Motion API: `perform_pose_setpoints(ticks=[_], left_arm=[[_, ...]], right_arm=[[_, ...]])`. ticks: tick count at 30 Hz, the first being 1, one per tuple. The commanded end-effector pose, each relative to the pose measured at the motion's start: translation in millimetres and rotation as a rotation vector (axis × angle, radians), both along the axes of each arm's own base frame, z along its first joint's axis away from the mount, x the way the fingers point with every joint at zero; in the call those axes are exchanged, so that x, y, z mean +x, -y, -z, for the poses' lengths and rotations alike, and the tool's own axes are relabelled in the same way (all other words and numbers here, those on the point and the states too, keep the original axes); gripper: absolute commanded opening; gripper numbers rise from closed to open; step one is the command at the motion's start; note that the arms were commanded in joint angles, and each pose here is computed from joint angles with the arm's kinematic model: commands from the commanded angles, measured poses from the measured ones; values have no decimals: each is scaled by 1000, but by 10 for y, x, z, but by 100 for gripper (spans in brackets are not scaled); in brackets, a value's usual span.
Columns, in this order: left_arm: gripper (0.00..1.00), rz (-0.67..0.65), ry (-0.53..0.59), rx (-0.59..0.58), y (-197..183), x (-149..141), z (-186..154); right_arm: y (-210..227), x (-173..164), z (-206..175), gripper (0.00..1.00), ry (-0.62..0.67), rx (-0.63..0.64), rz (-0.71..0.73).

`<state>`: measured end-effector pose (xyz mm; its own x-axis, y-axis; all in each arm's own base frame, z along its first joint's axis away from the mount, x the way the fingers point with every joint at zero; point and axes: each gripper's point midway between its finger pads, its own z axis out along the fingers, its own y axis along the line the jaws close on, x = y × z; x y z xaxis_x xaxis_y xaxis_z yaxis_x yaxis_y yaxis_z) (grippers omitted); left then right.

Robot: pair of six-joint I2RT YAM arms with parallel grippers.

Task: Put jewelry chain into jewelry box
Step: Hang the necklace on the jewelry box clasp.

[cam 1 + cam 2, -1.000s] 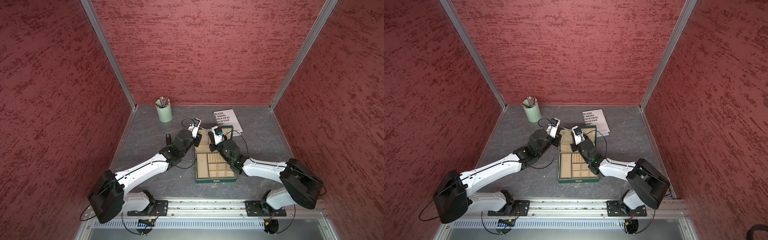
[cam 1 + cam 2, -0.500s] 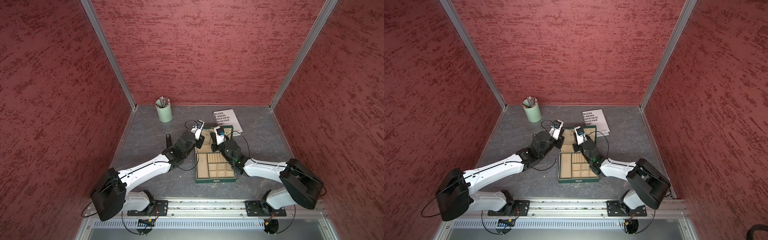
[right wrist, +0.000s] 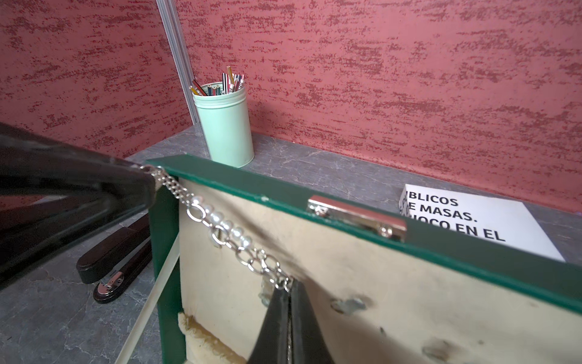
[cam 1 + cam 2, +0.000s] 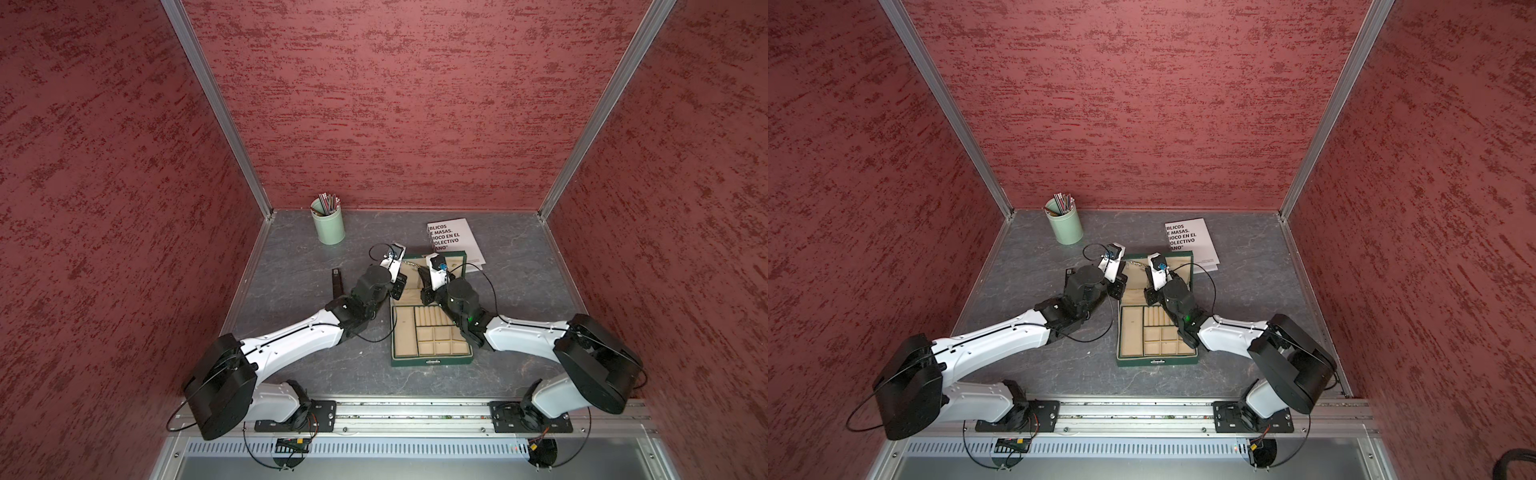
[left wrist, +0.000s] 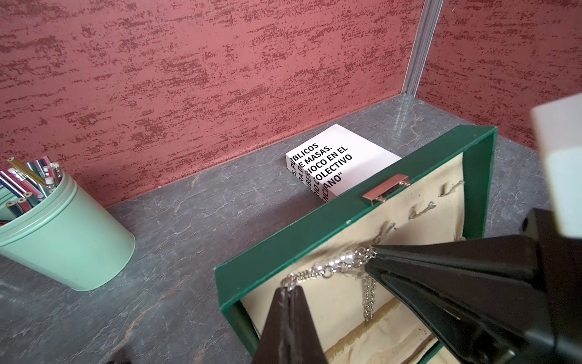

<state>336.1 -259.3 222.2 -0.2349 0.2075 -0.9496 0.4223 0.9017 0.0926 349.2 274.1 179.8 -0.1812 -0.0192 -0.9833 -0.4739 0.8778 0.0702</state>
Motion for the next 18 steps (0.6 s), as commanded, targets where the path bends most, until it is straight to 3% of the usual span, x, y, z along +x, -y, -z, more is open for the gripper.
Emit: perform_pose_setpoints(ticks=[1, 18], left_arm=[[0, -30, 2, -9, -18, 61, 51], [0, -73, -3, 1, -66, 165, 99]], right_arm=[[-10, 78, -22, 0, -17, 22, 15], [15, 162, -3, 0, -35, 28, 64]])
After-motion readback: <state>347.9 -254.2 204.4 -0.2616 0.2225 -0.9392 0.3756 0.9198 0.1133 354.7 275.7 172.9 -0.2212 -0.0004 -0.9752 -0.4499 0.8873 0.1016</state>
